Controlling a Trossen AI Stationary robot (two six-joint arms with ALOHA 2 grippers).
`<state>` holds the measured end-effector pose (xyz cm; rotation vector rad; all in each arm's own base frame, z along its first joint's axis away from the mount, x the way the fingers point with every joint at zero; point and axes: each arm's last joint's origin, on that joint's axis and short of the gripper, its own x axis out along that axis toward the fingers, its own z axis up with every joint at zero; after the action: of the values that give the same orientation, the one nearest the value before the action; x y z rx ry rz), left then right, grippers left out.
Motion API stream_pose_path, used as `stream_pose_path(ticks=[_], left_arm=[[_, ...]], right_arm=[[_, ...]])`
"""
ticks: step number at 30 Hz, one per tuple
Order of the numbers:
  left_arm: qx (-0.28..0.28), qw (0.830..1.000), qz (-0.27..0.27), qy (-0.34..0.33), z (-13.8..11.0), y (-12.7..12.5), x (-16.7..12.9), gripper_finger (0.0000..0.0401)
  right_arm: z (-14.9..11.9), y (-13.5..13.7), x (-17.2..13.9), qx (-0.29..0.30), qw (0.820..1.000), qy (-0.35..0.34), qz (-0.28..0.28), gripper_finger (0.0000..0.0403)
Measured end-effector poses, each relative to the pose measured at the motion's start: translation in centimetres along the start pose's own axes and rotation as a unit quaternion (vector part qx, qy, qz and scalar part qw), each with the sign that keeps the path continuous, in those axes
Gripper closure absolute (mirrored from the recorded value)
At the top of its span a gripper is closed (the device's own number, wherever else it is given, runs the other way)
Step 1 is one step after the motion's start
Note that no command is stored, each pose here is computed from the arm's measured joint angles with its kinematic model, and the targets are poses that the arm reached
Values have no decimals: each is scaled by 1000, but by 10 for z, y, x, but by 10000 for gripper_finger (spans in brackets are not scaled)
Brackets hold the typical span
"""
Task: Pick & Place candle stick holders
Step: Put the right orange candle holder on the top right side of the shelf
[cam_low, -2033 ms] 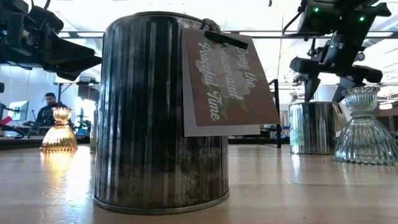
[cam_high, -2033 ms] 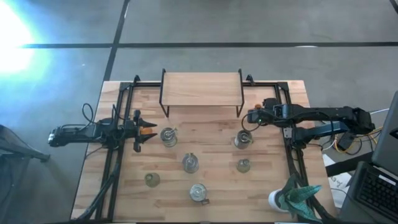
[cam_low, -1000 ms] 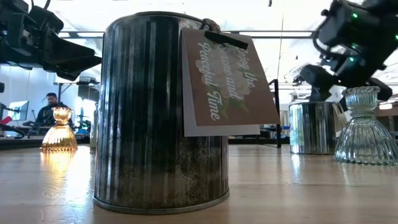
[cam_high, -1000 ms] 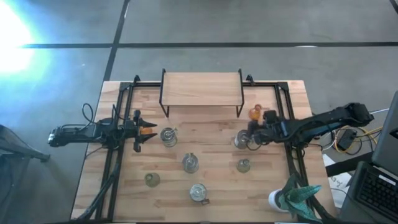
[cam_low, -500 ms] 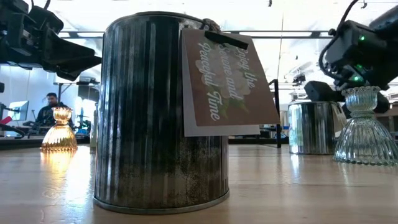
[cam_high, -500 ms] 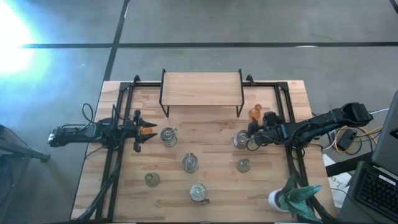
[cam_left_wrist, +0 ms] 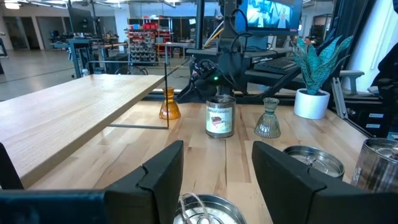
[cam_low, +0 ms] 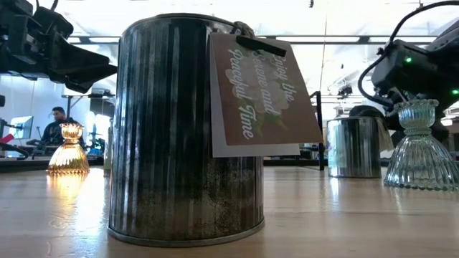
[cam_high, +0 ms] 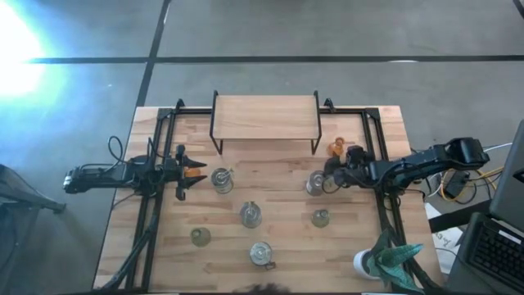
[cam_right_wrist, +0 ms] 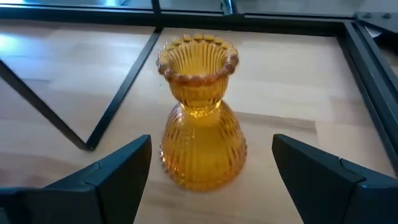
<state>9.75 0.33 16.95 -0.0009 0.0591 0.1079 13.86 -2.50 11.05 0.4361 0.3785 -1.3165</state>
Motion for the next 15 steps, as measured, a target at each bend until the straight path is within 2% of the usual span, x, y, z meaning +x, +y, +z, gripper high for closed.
stream_pose_path(ticks=[7, 15], left_arm=[[0, 1000, 0, 0, 0, 0, 0, 206], [0, 1000, 0, 0, 0, 0, 0, 206]], right_arm=[[11, 9, 5, -25, 1000, -16, 9, 78], [17, 4, 16, 4, 1000, 0, -16, 81]])
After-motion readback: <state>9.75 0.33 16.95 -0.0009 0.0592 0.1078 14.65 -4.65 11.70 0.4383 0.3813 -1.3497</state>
